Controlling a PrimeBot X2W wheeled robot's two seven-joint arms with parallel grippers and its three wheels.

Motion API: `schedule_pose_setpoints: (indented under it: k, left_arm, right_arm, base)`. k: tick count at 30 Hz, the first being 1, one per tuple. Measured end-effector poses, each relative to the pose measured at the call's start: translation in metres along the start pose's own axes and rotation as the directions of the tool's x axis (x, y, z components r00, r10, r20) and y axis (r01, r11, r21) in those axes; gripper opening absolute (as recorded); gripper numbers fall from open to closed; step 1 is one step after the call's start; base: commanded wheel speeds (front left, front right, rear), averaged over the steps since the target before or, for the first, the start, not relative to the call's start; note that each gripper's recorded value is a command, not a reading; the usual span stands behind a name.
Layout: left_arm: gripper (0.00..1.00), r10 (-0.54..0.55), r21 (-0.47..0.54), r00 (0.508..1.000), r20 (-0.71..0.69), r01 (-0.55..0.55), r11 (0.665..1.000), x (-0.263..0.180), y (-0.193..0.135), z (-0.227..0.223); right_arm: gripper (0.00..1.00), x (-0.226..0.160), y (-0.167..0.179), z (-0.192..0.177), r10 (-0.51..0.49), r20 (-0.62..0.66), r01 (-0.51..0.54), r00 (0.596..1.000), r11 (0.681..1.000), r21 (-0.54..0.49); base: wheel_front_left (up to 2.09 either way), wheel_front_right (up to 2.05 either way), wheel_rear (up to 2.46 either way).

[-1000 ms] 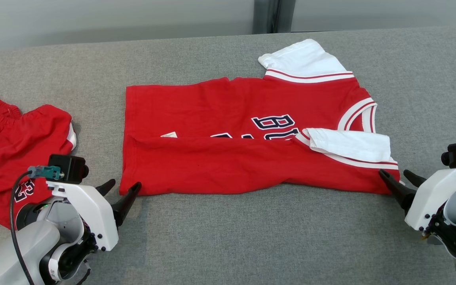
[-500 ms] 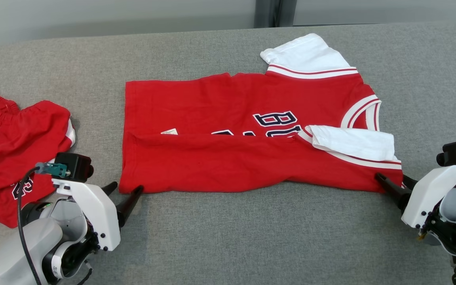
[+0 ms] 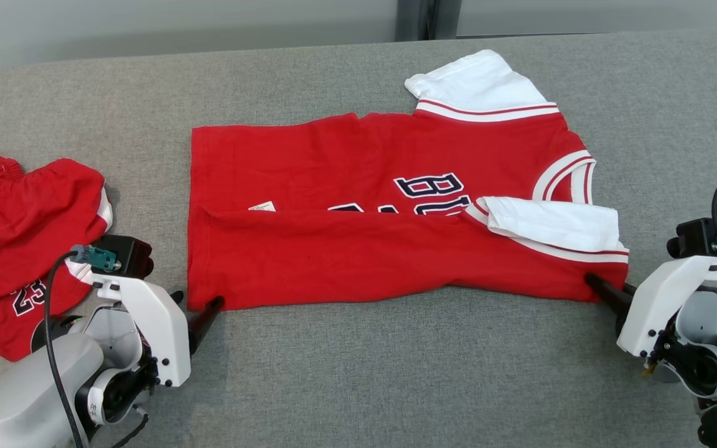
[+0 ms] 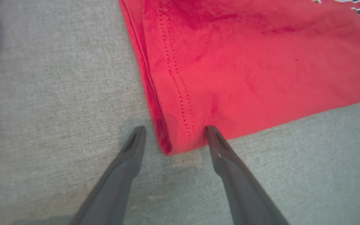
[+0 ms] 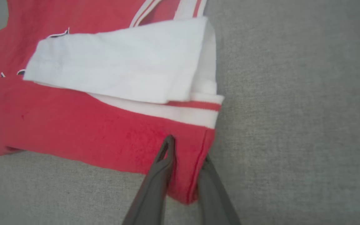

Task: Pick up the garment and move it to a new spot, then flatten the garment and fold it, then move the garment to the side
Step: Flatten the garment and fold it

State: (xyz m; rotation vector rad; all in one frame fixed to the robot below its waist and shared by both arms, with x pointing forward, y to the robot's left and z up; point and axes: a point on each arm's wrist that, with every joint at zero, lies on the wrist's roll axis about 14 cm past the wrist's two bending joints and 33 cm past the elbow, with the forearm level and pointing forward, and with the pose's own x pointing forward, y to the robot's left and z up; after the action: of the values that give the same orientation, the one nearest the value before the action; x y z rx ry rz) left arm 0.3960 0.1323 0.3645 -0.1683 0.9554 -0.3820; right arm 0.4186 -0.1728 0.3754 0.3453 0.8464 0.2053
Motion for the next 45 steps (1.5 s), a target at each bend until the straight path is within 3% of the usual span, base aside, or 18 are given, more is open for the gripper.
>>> schedule_pose_setpoints:
  k: [1,2,3,4,19,45]
  left_arm:
    - [0.6,-0.003,-0.001,1.0,0.0,0.003,1.0,0.0,0.0,0.0]
    - [0.6,-0.006,-0.002,1.0,0.0,0.006,1.0,0.001,-0.001,0.0]
    - [0.05,-0.01,-0.003,1.0,0.0,0.01,1.0,0.001,-0.001,0.0]
    - [0.0,-0.016,-0.003,1.0,0.0,0.016,1.0,0.001,-0.003,0.0]
    - [0.0,-0.039,0.006,0.999,0.012,0.038,0.999,-0.02,-0.01,-0.006]
    - [0.0,-0.05,-0.01,0.998,-0.042,0.049,0.999,-0.073,-0.036,-0.079]
  right_arm:
    - [0.0,0.0,0.001,0.0,0.004,-0.002,-0.004,1.0,1.0,-0.001]
    - [0.0,0.0,0.002,0.0,0.008,-0.004,-0.008,1.0,1.0,0.002]
    - [0.0,0.0,0.002,0.0,0.009,-0.005,-0.009,1.0,1.0,0.001]
    - [0.0,0.0,0.003,-0.001,0.012,-0.006,-0.012,1.0,1.0,0.002]
    - [0.0,-0.021,0.004,0.007,0.019,0.034,-0.018,0.999,1.0,-0.025]
    - [0.0,-0.101,-0.003,-0.053,-0.037,0.023,0.036,0.999,0.999,0.023]
  base:
    - [0.0,0.0,0.0]
    - [0.0,0.0,0.0]
    - [0.0,0.0,0.0]
    - [0.0,0.0,0.0]
    - [0.0,0.0,0.0]
    - [0.0,0.0,0.0]
